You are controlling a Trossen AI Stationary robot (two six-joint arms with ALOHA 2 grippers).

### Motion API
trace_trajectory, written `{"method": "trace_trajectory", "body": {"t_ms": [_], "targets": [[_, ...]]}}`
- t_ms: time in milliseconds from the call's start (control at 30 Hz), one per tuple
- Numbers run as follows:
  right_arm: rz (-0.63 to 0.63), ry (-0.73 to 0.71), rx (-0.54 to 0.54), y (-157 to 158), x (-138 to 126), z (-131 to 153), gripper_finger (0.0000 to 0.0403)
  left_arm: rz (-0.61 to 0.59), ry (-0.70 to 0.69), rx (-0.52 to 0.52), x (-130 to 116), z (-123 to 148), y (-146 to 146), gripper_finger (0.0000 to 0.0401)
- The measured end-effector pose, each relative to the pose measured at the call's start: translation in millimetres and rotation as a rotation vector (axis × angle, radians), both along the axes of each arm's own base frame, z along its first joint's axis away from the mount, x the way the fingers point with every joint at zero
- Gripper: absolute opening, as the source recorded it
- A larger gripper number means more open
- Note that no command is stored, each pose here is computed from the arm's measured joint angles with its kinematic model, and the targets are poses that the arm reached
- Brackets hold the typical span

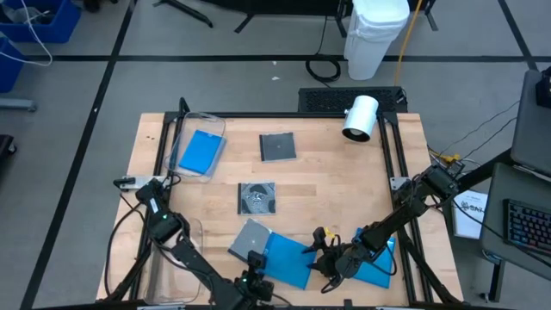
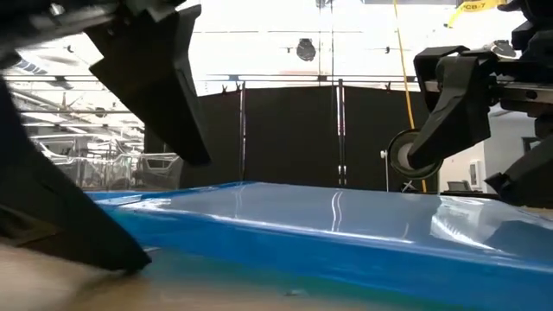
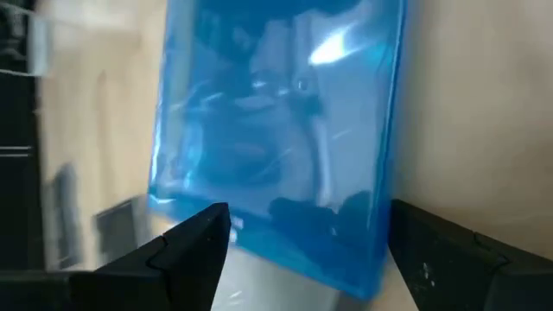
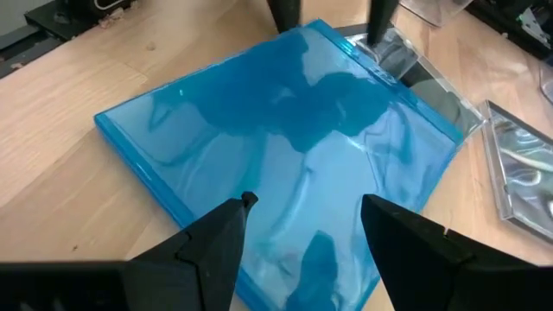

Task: Pick & place jewel cases by type
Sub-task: Put the top blue CD case into the top transparent bin

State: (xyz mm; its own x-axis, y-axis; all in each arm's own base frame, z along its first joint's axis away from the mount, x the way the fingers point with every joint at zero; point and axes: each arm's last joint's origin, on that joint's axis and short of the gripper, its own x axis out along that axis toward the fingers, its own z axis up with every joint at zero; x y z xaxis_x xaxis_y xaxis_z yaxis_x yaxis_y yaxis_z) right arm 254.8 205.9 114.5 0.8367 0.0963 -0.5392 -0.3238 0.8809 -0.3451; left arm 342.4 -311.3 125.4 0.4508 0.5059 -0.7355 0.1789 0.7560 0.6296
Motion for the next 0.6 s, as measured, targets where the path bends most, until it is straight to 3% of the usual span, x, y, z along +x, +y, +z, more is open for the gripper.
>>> {"method": "trace_trajectory", "body": {"t_ms": [367,500,600], "targets": [[-0.012,0.004,0.02,-1,1,0,0.0221,0.114,-0.033,0.043,6,-24,32,0.0293],[-0.012,0.004,0.02,-1,1,0,0.0221,0.1,-0.056,0.011,16,-32,38,0.0239],[-0.012,0.004,0.021,-1,1,0,0.0221,0.041,-0.041,-0.01,24,-34,39,0.0172]]}}
